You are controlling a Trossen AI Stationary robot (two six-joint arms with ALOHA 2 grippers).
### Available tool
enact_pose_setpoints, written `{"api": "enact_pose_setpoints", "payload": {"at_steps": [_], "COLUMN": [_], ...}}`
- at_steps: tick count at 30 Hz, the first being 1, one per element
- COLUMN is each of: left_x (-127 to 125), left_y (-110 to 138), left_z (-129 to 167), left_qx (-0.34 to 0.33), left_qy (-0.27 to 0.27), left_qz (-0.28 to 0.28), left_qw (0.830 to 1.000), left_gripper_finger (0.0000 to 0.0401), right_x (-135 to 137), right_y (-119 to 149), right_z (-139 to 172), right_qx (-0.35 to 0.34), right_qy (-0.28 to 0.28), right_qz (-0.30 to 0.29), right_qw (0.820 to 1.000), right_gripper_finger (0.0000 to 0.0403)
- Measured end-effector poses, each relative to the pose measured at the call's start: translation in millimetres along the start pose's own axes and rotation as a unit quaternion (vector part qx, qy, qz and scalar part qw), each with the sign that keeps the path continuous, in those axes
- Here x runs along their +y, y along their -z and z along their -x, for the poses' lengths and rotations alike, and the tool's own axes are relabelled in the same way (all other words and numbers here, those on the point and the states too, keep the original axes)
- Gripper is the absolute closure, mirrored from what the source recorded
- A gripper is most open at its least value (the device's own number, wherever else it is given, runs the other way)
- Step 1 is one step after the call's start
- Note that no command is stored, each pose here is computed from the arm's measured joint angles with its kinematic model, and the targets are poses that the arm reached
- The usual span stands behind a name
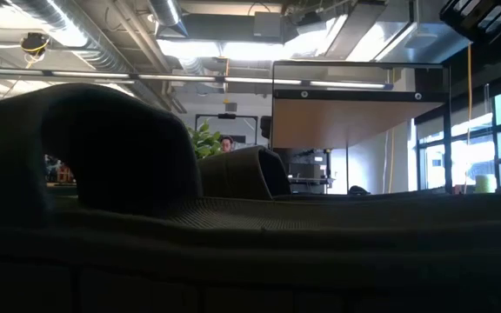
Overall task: Pick and place slides into the shelf
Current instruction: Put the black slide on the shelf
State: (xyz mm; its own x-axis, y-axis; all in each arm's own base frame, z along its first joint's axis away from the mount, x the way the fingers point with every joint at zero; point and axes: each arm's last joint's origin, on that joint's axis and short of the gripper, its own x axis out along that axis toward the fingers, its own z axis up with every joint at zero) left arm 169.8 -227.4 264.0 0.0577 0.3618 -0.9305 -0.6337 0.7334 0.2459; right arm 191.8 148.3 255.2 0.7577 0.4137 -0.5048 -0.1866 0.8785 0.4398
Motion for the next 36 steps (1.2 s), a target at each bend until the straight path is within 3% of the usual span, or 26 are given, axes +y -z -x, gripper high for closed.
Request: {"api": "enact_pose_setpoints", "payload": {"at_steps": [8, 18, 23, 29, 36], "left_x": [-4.0, 14.7, 37.7, 58.5, 83.0], "left_y": [-40.6, -112.3, -152.7, -198.9, -255.8], "left_z": [32.1, 90.7, 111.8, 112.9, 97.9], "left_qx": [-0.084, -0.197, -0.293, -0.322, -0.318], "left_qy": [0.062, 0.115, 0.06, -0.012, -0.114], "left_qz": [-0.02, -0.121, -0.17, -0.27, -0.427], "left_qw": [0.994, 0.966, 0.939, 0.908, 0.839], "left_gripper_finger": [0.04, 0.0401, 0.0401, 0.0401, 0.0401], "right_x": [4.8, 6.5, 5.6, 2.5, -2.3], "right_y": [-12.5, -21.0, -25.2, -30.5, -34.9], "right_z": [25.5, 49.0, 61.7, 76.8, 88.8], "right_qx": [-0.038, -0.077, -0.092, -0.114, -0.135], "right_qy": [-0.039, -0.069, -0.087, -0.105, -0.111], "right_qz": [-0.022, -0.041, -0.114, -0.173, -0.194], "right_qw": [0.998, 0.994, 0.985, 0.973, 0.965], "right_gripper_finger": [0.0236, 0.0236, 0.0236, 0.0236, 0.0236]}}
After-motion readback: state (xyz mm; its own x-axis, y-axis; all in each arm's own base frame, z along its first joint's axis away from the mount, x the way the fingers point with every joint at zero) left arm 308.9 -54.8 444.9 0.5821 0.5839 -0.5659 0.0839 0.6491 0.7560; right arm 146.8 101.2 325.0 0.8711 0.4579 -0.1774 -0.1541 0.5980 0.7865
